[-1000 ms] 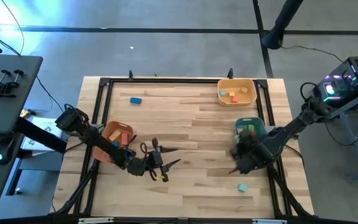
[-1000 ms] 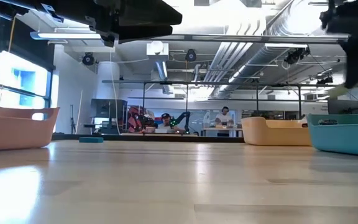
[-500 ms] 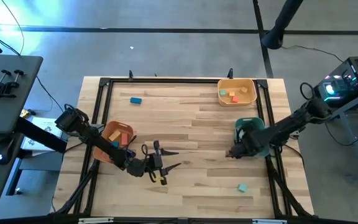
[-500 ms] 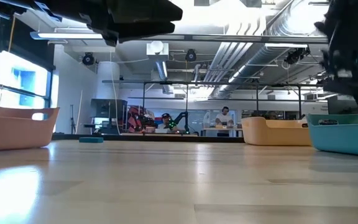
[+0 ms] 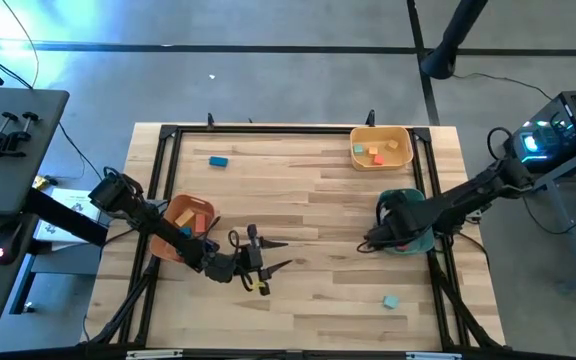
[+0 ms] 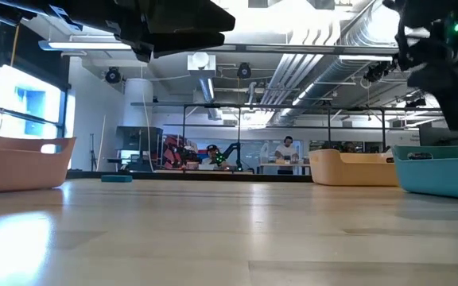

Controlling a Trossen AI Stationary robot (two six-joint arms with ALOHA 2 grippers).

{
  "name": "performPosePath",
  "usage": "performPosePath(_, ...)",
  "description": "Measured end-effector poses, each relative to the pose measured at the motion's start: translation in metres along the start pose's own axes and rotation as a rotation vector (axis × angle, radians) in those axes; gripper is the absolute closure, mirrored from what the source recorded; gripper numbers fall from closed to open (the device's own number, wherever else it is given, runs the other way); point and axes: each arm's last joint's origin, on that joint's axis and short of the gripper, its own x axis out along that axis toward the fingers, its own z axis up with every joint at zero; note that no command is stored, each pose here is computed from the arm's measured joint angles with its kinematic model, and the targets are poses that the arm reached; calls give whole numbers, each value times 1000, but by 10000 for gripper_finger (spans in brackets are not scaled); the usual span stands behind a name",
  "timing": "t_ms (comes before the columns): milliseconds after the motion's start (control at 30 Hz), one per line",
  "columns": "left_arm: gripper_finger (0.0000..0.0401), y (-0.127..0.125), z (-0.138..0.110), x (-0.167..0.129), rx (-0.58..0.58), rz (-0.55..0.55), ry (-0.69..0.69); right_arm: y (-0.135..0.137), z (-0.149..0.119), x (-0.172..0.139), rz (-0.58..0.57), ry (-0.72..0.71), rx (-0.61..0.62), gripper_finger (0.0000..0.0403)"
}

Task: Sort blocks by size
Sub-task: Put the light blue cube block into the yellow bin

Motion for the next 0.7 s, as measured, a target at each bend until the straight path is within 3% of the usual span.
performPosePath(167, 208, -1, 0, -1, -24, -5, 0, 13, -17, -22, 200, 6, -196, 134)
performPosePath(367, 208, -3, 0, -3, -30, -14, -1, 41, -71, -60, 692, -93, -446, 134)
performPosePath(500, 208, -3, 0, -3, -49, -14, -1, 53, -118, -78, 964, -189, -546, 133)
performPosePath(600, 208, -3, 0, -3, -49, -12, -2, 53, -148, -80, 1042, -190, -566, 133)
performPosePath(700, 208, 0, 0, 0, -51, 2, -1, 49, -168, -70, 992, -123, -522, 133)
